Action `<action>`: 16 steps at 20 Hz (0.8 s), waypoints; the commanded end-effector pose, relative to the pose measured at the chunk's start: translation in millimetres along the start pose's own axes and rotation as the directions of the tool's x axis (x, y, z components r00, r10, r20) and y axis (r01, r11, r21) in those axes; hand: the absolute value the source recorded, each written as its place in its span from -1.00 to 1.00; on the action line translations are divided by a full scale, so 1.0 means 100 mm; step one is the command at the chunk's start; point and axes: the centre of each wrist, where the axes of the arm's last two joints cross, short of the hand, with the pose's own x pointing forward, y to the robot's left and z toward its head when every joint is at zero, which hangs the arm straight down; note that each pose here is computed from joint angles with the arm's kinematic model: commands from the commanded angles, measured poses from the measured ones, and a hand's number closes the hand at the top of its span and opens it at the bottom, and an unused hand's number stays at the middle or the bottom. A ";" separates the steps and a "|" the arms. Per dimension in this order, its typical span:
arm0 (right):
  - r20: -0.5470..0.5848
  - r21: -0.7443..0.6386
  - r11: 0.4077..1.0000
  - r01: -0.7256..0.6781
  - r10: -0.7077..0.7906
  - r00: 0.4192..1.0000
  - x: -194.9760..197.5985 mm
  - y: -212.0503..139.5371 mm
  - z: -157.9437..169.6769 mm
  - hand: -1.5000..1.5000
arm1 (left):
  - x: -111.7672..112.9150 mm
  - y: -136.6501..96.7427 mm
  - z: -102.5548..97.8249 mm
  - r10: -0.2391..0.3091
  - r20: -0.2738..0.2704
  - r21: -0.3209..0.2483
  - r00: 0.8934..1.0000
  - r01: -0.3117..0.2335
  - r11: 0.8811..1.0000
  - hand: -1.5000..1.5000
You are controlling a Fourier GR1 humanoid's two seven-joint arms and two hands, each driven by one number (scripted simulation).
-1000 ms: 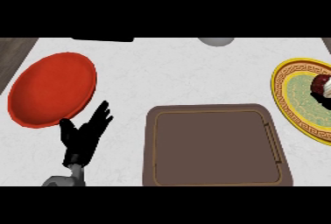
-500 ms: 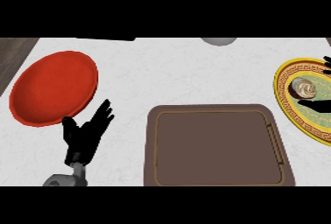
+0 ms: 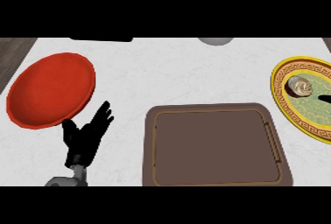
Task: Pick the cupcake from the tray and place it in the plate
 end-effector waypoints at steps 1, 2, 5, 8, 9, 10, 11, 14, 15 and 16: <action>-0.018 0.034 0.994 0.104 -0.103 0.995 0.01 -0.44 0.18 -1.00 | -0.10 0.04 0.03 0.008 -0.053 0.020 0.999 -0.007 1.000 0.00; -0.028 0.048 0.993 0.112 -0.111 0.993 -0.03 -0.39 0.19 -1.00 | -0.13 0.17 0.06 -0.004 -0.049 0.003 0.999 0.004 1.000 0.00; -0.022 0.132 0.978 0.161 -0.159 0.987 0.03 -0.62 0.26 -1.00 | -0.13 0.21 0.02 0.008 -0.044 0.009 0.999 -0.007 1.000 0.00; -0.025 0.217 0.965 0.144 -0.142 0.990 0.02 -0.85 0.43 -1.00 | -0.13 -0.03 0.01 0.013 -0.042 0.033 0.999 -0.011 0.999 0.00; -0.035 0.211 0.965 0.157 -0.153 0.988 0.02 -0.95 0.51 -1.00 | -0.14 0.13 0.08 0.002 -0.040 0.020 0.999 -0.001 1.000 0.00; -0.043 0.229 0.961 0.155 -0.149 0.988 0.00 -0.96 0.55 -1.00 | 0.05 0.22 0.01 0.004 -0.033 0.043 0.999 -0.003 0.999 0.00; -0.050 0.242 0.956 0.167 -0.159 0.986 -0.03 -0.95 0.58 -1.00 | -0.10 0.06 0.02 0.004 -0.056 0.034 0.998 -0.003 0.999 0.00; -0.042 0.268 0.959 0.091 -0.082 0.996 0.01 -1.05 0.63 -1.00 | -0.15 0.01 0.05 0.009 -0.054 0.020 0.999 -0.008 1.000 0.00; -0.047 0.269 0.959 0.090 -0.080 0.996 -0.12 -1.10 0.85 -1.00 | -0.13 0.09 0.09 0.033 -0.051 0.038 0.998 -0.031 0.999 0.00; -0.032 0.273 0.959 0.072 -0.066 0.997 0.05 -1.27 0.77 -1.00 | -0.21 0.12 0.09 0.008 -0.046 0.051 0.999 -0.006 0.999 0.00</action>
